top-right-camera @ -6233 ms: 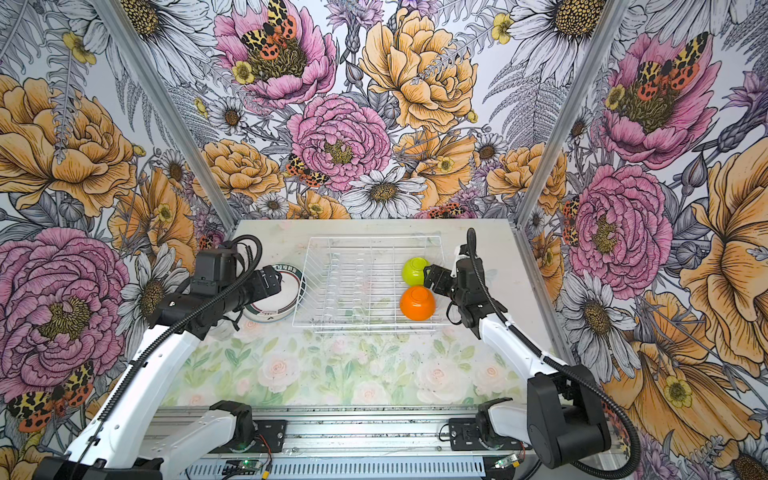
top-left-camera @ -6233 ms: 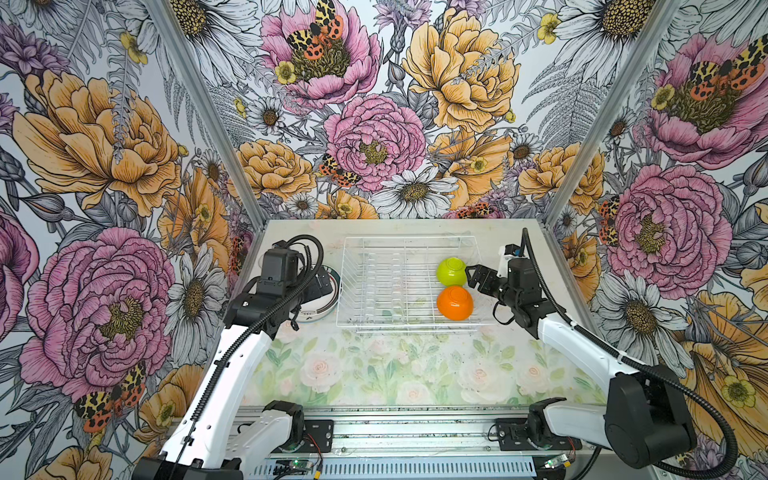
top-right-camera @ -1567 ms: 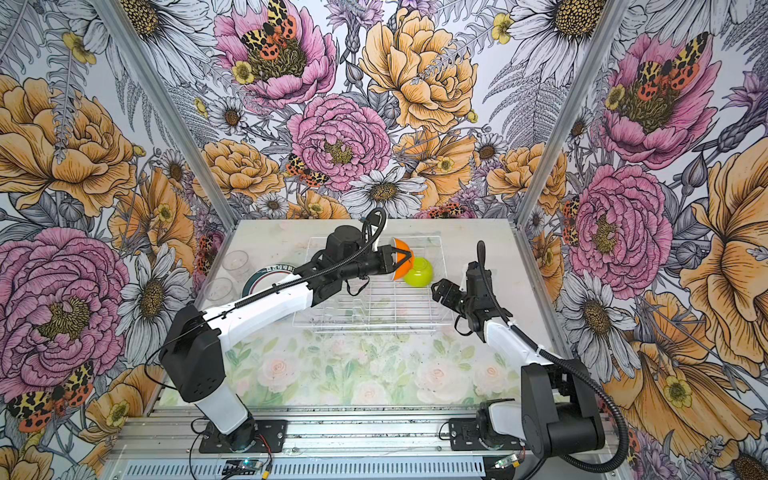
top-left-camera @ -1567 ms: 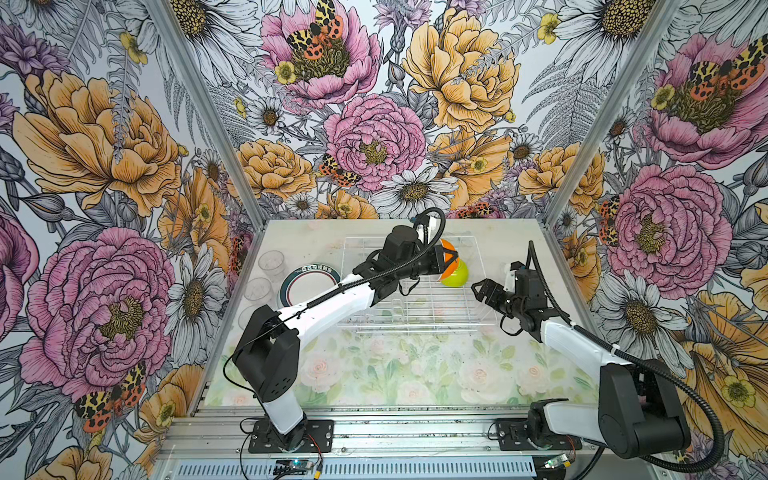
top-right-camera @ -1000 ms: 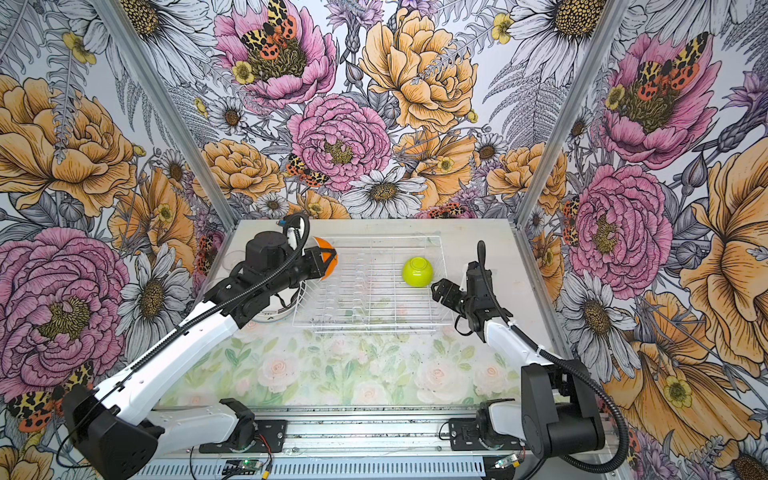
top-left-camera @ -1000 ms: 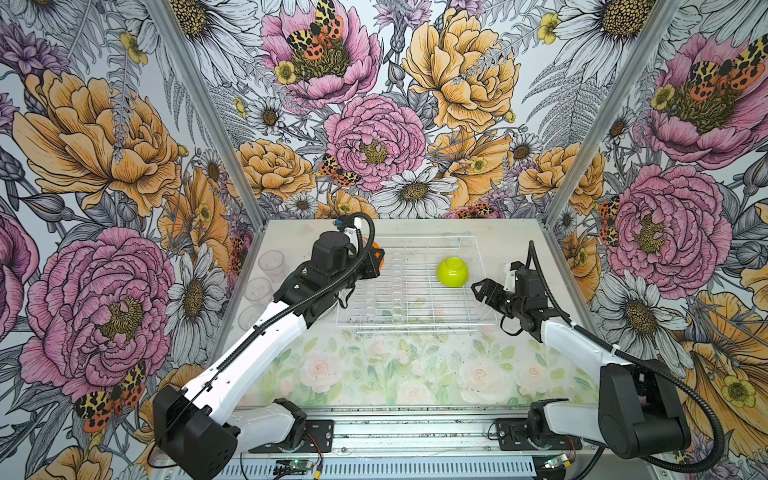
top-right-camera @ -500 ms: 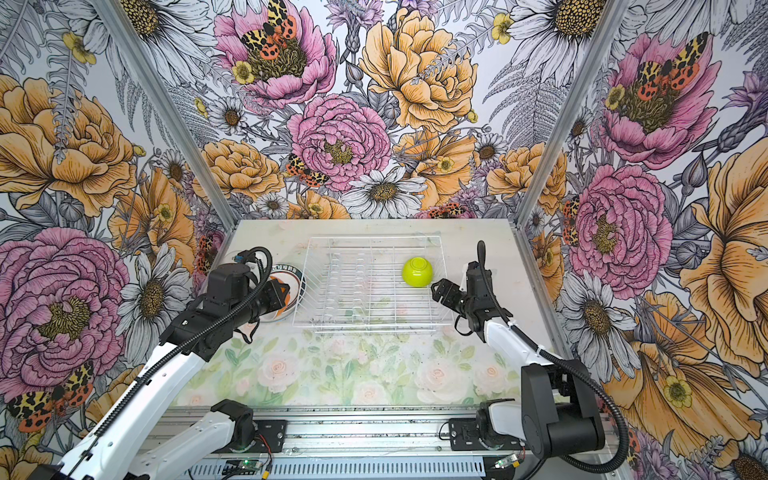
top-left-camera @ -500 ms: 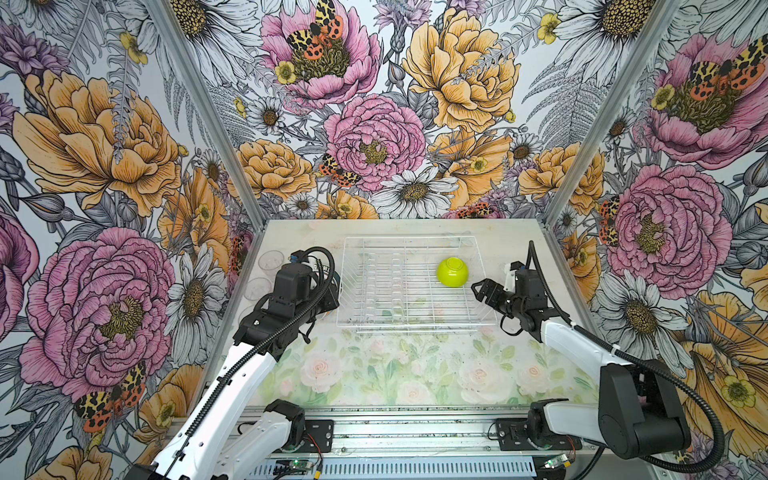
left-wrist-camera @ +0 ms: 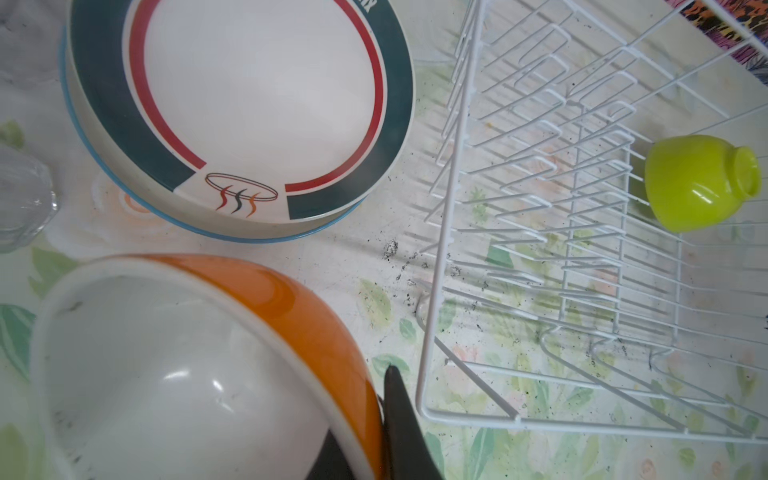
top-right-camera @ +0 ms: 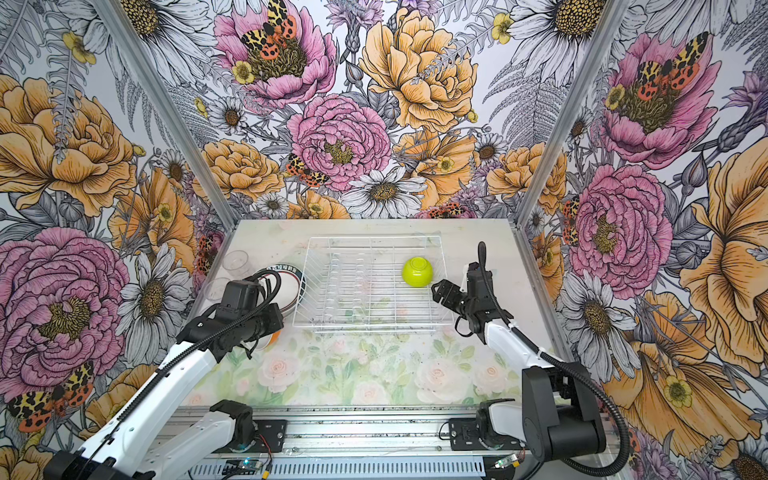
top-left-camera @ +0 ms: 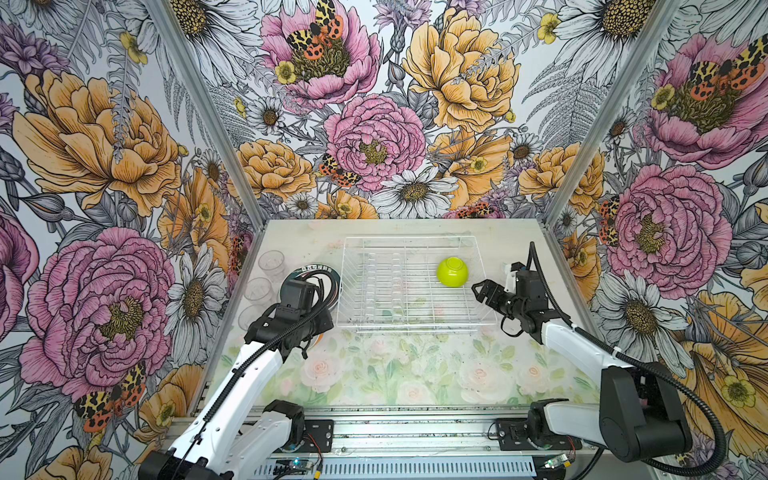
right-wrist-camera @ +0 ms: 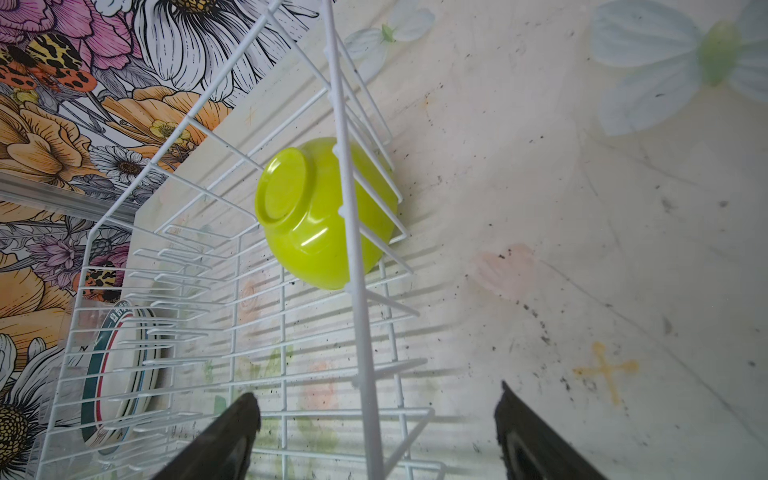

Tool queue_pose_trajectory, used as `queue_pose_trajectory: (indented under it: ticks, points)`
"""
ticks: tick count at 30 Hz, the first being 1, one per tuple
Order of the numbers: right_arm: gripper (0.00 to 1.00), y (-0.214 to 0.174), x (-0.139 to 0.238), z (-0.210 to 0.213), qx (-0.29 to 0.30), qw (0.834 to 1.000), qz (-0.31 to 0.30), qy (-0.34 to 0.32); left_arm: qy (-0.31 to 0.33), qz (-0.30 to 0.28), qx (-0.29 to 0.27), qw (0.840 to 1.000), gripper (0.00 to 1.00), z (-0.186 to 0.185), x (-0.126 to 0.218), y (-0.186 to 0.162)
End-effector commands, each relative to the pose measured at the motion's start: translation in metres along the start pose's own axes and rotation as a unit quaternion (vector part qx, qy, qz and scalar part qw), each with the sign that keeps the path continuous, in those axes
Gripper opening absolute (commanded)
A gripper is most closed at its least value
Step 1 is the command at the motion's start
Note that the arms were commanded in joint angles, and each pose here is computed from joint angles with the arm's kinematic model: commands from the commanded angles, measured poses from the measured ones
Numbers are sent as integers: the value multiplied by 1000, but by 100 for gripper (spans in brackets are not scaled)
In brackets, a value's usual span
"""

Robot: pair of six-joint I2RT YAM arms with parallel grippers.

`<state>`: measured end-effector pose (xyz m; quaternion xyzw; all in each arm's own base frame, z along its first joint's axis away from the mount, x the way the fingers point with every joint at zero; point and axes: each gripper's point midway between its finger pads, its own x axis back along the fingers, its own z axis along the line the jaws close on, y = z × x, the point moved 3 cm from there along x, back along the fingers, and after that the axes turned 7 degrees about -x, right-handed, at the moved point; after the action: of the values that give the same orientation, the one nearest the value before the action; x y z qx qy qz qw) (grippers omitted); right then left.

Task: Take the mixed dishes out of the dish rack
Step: 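Carry the orange bowl toward the plate stack and lower it with the left gripper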

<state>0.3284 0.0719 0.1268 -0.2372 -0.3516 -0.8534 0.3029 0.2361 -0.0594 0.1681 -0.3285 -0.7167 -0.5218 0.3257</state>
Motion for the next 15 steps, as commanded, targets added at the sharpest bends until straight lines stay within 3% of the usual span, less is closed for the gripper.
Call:
queue_pose_trajectory:
  ticks: [1,15]
  points:
    - [90,7,2,1,5,1000,-16,3,19,-7,-9,1000,0,6,-4,4]
    - [90,5,0,-6,-1,1000,-12,-5,44,41,0,998,4,13,-27,-3]
